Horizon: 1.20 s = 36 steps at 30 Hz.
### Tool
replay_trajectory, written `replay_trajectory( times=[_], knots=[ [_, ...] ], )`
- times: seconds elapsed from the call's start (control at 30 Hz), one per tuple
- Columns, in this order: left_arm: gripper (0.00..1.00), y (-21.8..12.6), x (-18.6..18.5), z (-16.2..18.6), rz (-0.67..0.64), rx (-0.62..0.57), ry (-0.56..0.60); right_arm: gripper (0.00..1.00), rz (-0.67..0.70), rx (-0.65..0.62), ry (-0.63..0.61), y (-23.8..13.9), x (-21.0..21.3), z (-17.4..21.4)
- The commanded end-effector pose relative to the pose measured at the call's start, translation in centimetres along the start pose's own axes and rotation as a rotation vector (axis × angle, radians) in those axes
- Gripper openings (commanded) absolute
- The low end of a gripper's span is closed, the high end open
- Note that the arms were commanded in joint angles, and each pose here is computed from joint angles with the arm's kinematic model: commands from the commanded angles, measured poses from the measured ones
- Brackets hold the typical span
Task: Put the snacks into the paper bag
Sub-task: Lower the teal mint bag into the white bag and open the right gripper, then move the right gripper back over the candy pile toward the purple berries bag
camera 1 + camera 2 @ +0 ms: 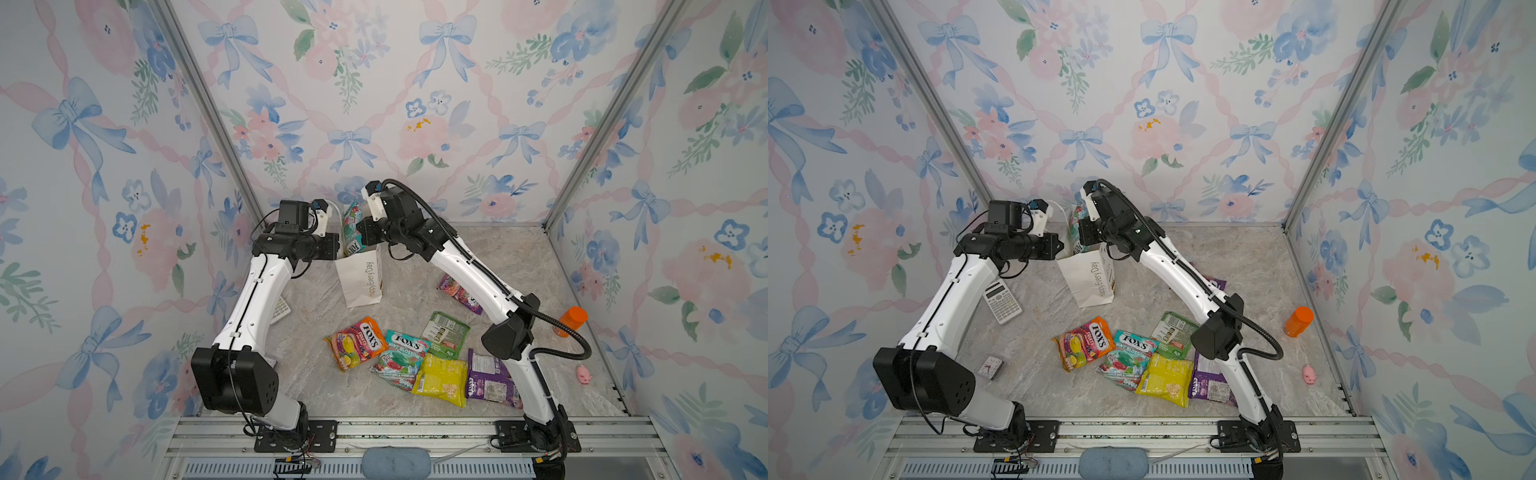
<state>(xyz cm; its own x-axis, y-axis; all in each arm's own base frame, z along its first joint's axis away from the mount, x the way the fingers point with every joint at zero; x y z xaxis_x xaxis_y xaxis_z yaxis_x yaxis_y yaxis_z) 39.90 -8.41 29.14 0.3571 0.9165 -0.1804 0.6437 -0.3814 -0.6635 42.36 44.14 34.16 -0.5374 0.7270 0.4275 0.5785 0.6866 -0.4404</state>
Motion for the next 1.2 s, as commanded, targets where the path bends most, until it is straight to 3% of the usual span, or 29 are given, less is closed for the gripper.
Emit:
replay_trajectory(
  times=[0.0,0.17,0.27,0.57,0.83,1.03,1.17],
  knots=[
    [0.00,-1.0,-0.7,-0.8,0.008,-0.045,0.031,0.03,-0.040,-0.106,0.033,-1.7,0.3,-3.6],
    [0.00,-0.9,-0.6,-0.7,0.003,-0.043,0.031,0.48,-0.049,-0.103,0.054,-2.7,-0.2,-4.0],
    [0.00,-0.9,-0.6,-0.7,0.000,-0.043,0.033,0.61,-0.055,-0.116,0.053,-3.8,-0.1,-4.3],
    [0.00,-0.7,-0.4,-0.6,-0.006,-0.038,0.032,0.69,-0.168,-0.130,0.053,-7.9,1.6,-3.8],
    [0.00,-0.7,-0.2,-0.5,-0.017,-0.034,0.032,0.80,-0.306,-0.054,0.047,-10.3,2.5,0.4],
    [0.00,-0.6,-0.2,-0.5,-0.019,-0.032,0.031,0.81,-0.242,-0.023,0.026,-12.9,0.7,3.5],
    [0.00,-0.6,-0.1,-0.4,-0.022,-0.031,0.030,0.82,-0.082,0.048,0.044,-13.8,-3.0,7.6]
  ],
)
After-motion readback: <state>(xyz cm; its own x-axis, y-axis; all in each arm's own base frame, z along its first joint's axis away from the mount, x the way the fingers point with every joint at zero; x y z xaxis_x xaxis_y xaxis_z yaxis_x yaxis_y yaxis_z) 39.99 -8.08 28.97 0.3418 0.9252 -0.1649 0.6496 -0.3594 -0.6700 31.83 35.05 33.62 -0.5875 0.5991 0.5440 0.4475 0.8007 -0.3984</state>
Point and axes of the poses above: each gripper's point midway between its finger pads, its own y axis out along the fingers, its own x axis along the line the jaws close on, z = x × y, the point moved 2 cm from there along -y, back along the fingers, and after that the axes turned 7 degrees about y, right-handed, at the moved point
